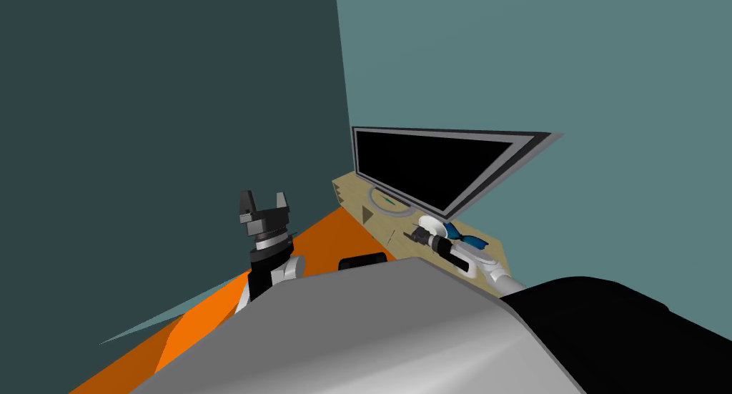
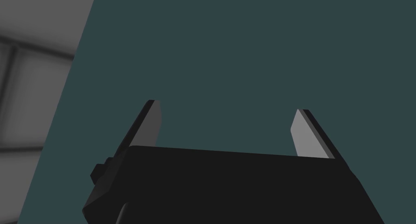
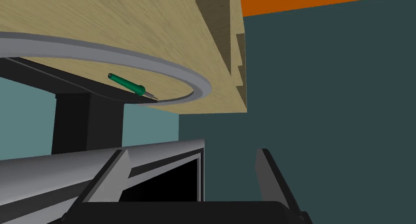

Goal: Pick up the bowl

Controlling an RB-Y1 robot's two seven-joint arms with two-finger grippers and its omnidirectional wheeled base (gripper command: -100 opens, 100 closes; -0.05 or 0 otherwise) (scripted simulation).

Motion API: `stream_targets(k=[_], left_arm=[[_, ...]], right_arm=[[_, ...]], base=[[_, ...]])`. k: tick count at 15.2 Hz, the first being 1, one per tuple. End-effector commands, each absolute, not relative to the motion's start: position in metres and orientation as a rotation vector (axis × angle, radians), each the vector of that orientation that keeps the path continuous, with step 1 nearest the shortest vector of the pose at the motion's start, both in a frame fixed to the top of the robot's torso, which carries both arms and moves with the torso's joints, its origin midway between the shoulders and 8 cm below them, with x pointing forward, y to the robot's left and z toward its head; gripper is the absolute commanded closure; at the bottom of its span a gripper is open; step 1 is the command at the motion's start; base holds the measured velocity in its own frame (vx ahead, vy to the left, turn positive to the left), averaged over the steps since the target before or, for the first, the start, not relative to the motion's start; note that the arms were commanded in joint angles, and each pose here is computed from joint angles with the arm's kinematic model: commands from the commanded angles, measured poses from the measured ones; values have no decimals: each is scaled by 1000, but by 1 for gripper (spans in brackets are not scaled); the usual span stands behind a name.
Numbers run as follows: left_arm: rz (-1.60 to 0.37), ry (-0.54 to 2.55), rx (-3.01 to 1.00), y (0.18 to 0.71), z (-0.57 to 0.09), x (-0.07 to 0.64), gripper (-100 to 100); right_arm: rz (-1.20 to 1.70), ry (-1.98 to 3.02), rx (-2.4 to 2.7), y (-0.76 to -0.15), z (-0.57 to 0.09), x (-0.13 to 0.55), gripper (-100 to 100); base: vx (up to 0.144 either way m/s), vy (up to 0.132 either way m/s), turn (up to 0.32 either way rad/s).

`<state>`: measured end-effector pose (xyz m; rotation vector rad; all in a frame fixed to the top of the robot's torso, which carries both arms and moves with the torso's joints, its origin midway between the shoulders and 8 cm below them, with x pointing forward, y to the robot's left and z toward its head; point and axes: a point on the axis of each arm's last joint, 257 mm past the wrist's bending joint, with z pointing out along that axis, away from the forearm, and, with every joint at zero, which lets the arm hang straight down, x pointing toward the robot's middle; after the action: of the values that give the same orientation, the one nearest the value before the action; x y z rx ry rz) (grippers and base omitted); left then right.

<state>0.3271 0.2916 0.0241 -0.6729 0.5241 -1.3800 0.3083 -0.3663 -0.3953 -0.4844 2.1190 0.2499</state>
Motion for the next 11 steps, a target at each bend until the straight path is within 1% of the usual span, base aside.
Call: stream_targets(k=[1,2,3,4,5,6,7,8,11], left_arm=[[-1380,524,-673,292,24,327,0],[-1380,524,-673,292,24,327,0],[-1380,524,-673,292,24,327,0],[-1380,524,-673,292,24,327,0],[-1380,524,-673,292,24,327,0],[-1380,524,-673,292,24,327,0],[-1380,524,-673,292,24,327,0],[-1380,524,-673,292,24,327,0],[-1380,524,-673,292,24,327,0]], right_arm=[[198,2153,-543,-380,-407,303,-100],[146,2188,-603,-397,-417,294,-100],[141,2191,-608,-398,-418,294,-100],[87,2225,-668,-416,-428,284,-100],[85,2226,-672,-416,-428,284,-100],[31,2256,-735,-435,-437,275,-100],[31,2256,-735,-435,-437,275,-100],[-21,2284,-795,-453,-443,266,-100],[-70,2308,-853,-470,-449,258,-100]], base=[[44,22,27],[41,22,29],[35,20,25],[34,18,30],[29,15,29],[31,15,32],[29,12,20],[29,12,23],[27,10,21]])
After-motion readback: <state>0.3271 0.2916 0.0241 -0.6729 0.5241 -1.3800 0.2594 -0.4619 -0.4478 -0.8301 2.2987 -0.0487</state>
